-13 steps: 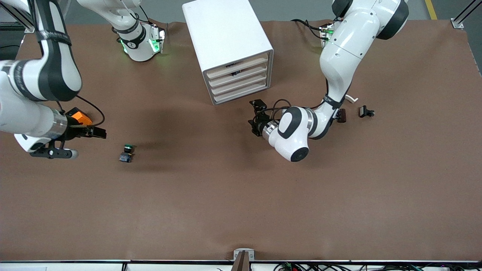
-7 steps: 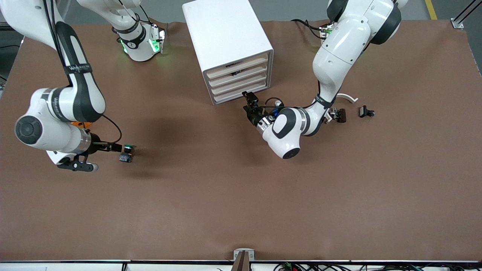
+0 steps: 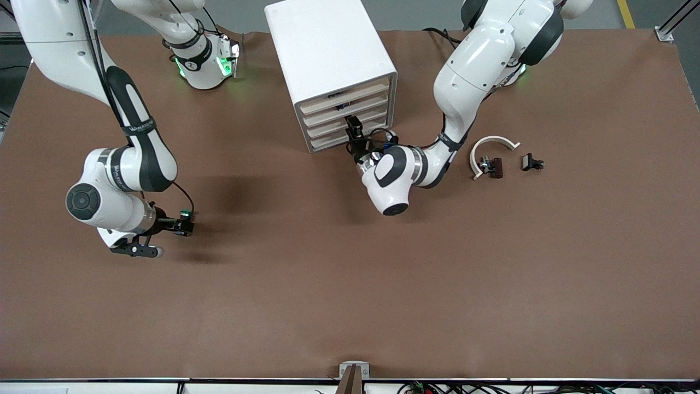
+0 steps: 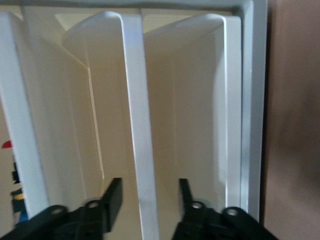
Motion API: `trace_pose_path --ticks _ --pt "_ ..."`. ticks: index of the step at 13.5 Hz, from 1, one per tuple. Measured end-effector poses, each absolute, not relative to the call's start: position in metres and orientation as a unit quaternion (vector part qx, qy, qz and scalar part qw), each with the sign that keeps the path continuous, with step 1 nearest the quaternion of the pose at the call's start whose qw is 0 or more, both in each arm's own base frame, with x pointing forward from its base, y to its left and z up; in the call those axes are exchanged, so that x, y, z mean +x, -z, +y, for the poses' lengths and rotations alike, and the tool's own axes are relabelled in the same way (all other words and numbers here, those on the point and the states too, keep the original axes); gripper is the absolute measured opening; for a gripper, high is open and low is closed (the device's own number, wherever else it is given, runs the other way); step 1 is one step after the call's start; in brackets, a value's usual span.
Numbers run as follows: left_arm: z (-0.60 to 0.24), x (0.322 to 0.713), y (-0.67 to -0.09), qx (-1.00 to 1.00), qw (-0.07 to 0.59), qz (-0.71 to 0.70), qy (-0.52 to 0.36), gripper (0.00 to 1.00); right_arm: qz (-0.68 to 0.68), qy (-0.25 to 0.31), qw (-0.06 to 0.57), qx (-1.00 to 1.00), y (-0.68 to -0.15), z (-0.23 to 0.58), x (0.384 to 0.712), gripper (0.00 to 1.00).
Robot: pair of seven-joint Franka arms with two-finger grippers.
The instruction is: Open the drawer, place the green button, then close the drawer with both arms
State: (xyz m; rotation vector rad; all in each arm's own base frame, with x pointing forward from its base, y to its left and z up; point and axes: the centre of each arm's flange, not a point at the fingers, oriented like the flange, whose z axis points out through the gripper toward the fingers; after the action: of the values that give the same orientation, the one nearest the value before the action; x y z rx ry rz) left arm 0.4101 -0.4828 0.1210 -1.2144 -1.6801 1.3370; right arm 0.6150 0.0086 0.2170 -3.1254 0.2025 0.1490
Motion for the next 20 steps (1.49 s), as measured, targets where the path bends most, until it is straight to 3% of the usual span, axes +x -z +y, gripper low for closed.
trace_pose_path --ticks 3,4,10,15,18,20 --pt "-0.481 0.41 -0.119 -0.461 0.336 -0.641 -0.514 0.13 0.079 -0.041 0.002 -0.996 -0.194 0.005 0.612 1.0" --pt "-0.48 0.41 -0.12 -0.46 0.338 -0.639 -0.515 0.11 0.092 -0.042 0.001 -0.995 -0.189 0.004 0.61 1.0" --pt "-0.456 0.442 -0.123 -0.447 0.316 -0.652 -0.525 0.11 0.127 -0.053 -0.002 -0.991 -0.168 0.006 0.597 0.96" --pt "-0.413 0.494 -0.129 -0.436 0.264 -0.669 -0.541 0.11 0.144 -0.056 -0.003 -0.988 -0.173 0.007 0.596 0.42" --pt "-0.402 0.509 -0.132 -0.441 0.244 -0.672 -0.543 0.11 0.144 -0.078 -0.006 -0.986 -0.174 0.008 0.594 0.41" --pt "-0.391 0.525 -0.134 -0.46 0.212 -0.674 -0.538 0.24 0.142 -0.095 -0.008 -0.985 -0.179 0.01 0.596 0.41"
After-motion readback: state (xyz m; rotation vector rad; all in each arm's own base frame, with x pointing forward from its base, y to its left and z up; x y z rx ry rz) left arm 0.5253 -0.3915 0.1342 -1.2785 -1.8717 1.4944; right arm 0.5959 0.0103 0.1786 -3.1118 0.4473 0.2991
